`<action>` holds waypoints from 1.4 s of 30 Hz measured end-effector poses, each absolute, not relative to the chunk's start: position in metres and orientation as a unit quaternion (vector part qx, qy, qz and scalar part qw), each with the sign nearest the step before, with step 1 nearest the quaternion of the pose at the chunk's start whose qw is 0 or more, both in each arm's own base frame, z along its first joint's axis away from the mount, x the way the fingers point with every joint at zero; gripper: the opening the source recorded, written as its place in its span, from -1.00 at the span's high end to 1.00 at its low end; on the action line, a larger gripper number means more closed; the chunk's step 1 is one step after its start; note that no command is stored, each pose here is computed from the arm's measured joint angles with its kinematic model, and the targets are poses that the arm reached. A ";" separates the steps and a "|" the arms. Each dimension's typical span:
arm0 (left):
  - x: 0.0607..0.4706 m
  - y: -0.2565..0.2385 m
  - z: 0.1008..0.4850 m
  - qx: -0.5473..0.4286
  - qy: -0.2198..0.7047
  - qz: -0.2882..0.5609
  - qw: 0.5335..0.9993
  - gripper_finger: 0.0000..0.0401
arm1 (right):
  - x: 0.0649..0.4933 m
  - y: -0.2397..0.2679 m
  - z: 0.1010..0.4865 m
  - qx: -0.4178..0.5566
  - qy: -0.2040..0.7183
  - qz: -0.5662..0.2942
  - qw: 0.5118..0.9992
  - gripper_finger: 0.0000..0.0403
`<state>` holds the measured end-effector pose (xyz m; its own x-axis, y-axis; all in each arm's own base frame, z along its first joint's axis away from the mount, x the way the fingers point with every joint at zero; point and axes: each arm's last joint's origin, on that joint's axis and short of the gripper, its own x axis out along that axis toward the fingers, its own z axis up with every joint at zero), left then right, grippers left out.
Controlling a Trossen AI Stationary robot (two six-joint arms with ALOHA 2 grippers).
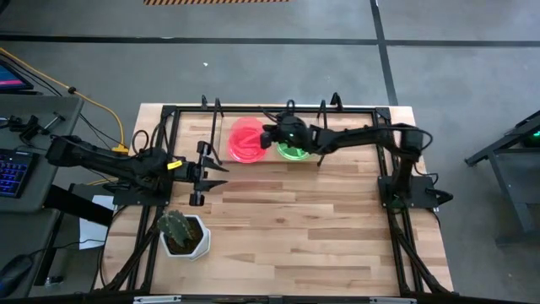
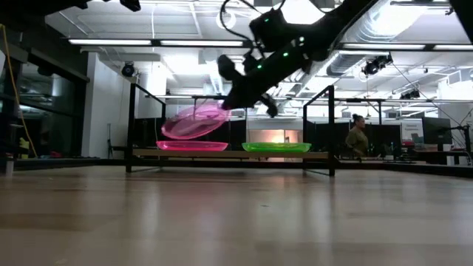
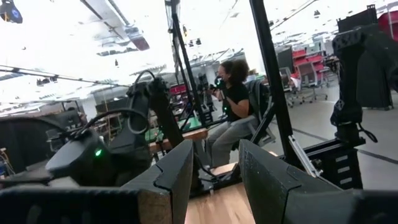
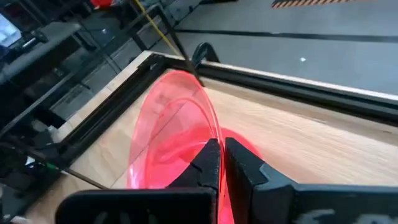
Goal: Place and stack plates onto a shelf
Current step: Stack the pink plate on top of the other pink plate on the shelf, then return to Home Position
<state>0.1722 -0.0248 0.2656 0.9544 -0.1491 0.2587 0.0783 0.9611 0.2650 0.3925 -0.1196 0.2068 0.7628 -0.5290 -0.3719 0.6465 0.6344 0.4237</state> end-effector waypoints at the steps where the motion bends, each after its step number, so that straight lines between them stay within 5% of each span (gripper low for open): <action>1: 0.172 -0.025 0.266 0.127 -0.140 -0.058 0.980 0.40 | 0.397 -0.122 0.205 0.277 0.108 -0.323 0.899 1.00; 24: 0.173 -0.025 0.264 0.123 -0.132 -0.059 0.982 0.40 | 0.407 -0.125 0.199 0.271 0.156 -0.299 0.902 0.96; 42: 0.173 -0.025 0.262 0.123 -0.123 -0.061 0.983 0.40 | 0.390 -0.124 0.227 0.180 0.205 -0.255 0.928 0.12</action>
